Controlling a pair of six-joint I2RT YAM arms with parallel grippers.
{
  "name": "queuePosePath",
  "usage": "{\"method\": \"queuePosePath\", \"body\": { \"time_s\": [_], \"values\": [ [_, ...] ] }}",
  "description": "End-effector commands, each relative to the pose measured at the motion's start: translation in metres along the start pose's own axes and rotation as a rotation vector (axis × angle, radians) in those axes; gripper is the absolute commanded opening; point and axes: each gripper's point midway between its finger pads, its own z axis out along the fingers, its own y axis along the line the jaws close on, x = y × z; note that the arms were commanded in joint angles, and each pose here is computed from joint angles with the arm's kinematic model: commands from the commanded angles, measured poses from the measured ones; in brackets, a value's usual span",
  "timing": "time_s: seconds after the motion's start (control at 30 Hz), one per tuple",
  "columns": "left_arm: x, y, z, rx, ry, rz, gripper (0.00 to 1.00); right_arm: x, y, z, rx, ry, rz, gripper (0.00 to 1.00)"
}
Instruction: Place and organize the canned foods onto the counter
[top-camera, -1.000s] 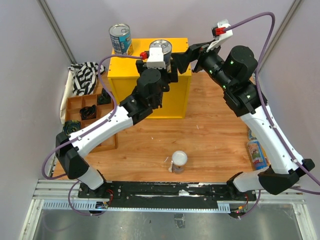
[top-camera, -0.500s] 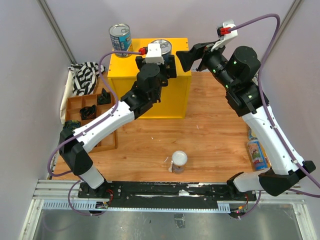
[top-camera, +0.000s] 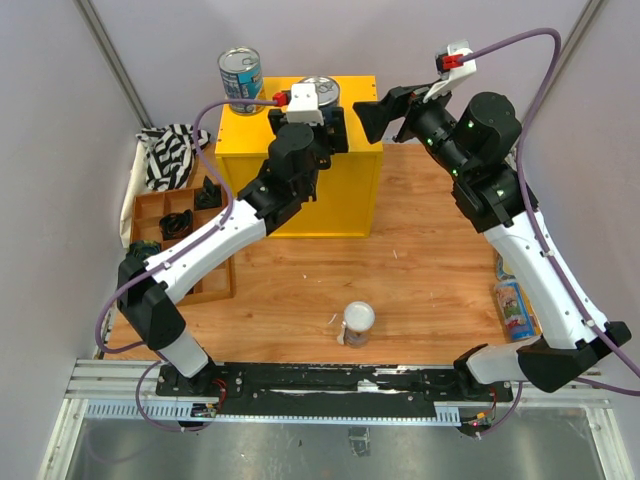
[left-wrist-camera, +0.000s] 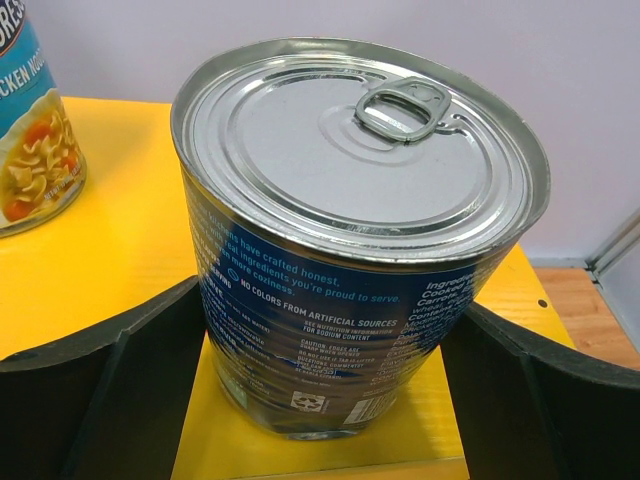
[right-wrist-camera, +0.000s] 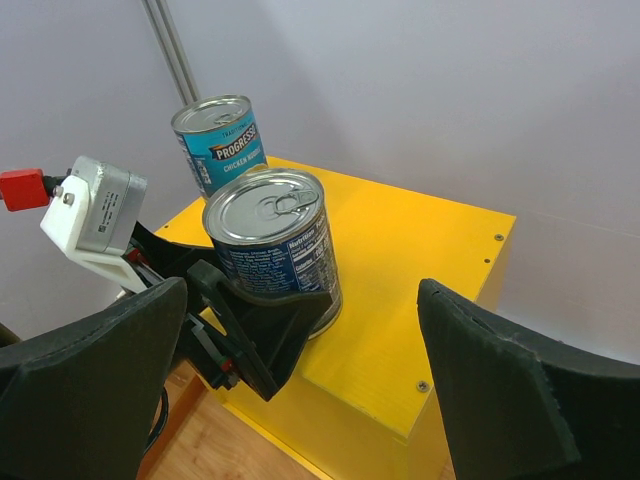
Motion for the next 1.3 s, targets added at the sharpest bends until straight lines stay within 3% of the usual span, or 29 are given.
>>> {"method": "queuePosePath", "body": {
  "time_s": [0.0, 1.27],
  "values": [
    [-0.022, 0.015, -0.007, -0.025, -0.057, -0.062, 0.90, -0.019, 0.002, -0.009, -0.013, -0.052, 0.007, 0.98],
    [-0.050, 0.119, -0.045, -0.049, -0.088, 0.013, 0.89, 0.024, -0.005, 0.007, 0.001, 0.074, 0.022, 0.99]
  ]
}}
